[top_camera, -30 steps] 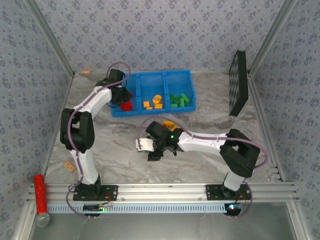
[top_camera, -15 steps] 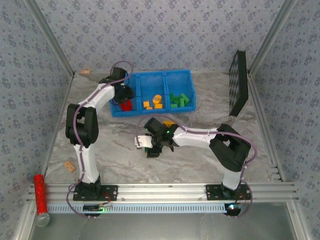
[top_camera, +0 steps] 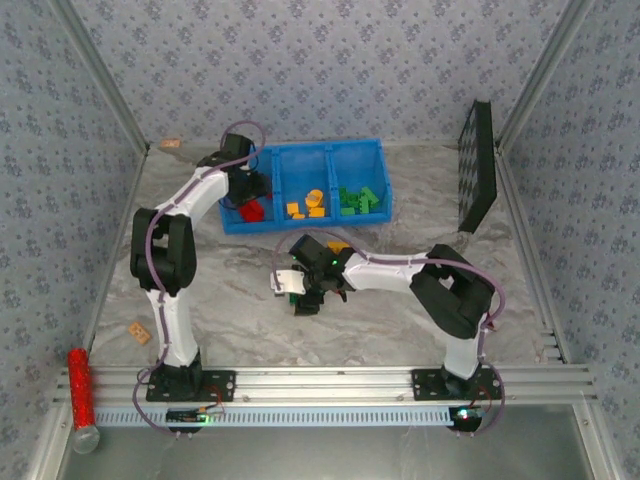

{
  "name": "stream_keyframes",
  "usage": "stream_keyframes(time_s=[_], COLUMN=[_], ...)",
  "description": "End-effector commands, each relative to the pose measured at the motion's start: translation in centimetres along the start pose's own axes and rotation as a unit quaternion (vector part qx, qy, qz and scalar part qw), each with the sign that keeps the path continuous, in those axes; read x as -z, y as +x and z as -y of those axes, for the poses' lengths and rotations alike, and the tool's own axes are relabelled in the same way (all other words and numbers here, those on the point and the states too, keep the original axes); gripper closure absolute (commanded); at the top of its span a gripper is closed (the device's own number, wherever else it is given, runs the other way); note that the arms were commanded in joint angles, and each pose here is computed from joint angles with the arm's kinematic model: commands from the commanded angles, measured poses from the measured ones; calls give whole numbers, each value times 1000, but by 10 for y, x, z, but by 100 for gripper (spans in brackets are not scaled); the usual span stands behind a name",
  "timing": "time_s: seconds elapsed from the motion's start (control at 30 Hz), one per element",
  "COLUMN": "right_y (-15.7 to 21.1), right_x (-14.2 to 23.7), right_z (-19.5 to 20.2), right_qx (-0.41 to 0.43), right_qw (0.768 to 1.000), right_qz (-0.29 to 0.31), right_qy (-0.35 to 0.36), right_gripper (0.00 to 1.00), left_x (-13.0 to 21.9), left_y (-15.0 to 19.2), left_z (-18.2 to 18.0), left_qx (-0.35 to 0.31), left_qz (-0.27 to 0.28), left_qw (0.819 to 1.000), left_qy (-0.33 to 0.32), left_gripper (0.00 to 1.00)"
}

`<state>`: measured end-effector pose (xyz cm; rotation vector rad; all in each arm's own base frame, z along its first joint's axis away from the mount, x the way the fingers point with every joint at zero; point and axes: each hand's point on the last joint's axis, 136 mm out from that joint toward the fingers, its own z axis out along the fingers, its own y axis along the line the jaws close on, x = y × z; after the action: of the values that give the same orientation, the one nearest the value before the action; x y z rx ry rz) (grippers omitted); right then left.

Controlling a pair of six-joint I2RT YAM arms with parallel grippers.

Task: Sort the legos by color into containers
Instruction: Pick up the lego from the bottom-center of the table, then place the lego in the container.

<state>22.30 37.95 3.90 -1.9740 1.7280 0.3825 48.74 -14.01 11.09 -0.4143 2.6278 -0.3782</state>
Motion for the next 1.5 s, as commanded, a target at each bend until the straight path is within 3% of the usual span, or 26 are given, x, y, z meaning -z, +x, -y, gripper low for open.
stream_keyframes(time_s=[0.0,0.23,0.4,0.63,0.8,1.1,1.33,1.47], right_y=[-2,8,16,2,-16,-40,2,38], right_x=[-5,-15,-22,-15,9,102,160,192], right_z=[4,5,0,10,35,88,155,209], right_qx=[-1,5,9,15,-4,-114,-229,-349], right_qw=[1000,1000,999,999,998,978,939,894], right_qz=[4,-22,-44,-39,-2,133,164,149], right_qy=[-14,-2,-14,12,64,114,195,236], right_gripper=[29,36,48,76,85,86,88,87], left_x=[46,93,118,147,167,169,155,135], left_y=[-24,-39,-40,-35,-19,54,117,161], left_z=[24,39,44,39,24,-24,-11,4], left_qx=[-1,-1,1,-4,-23,-63,-152,-195], left_qz=[44,82,100,113,118,78,36,-6], left_qw=[998,994,991,989,990,995,988,981], left_qy=[45,76,93,97,79,24,18,11], left_gripper=[49,48,48,48,48,47,46,44])
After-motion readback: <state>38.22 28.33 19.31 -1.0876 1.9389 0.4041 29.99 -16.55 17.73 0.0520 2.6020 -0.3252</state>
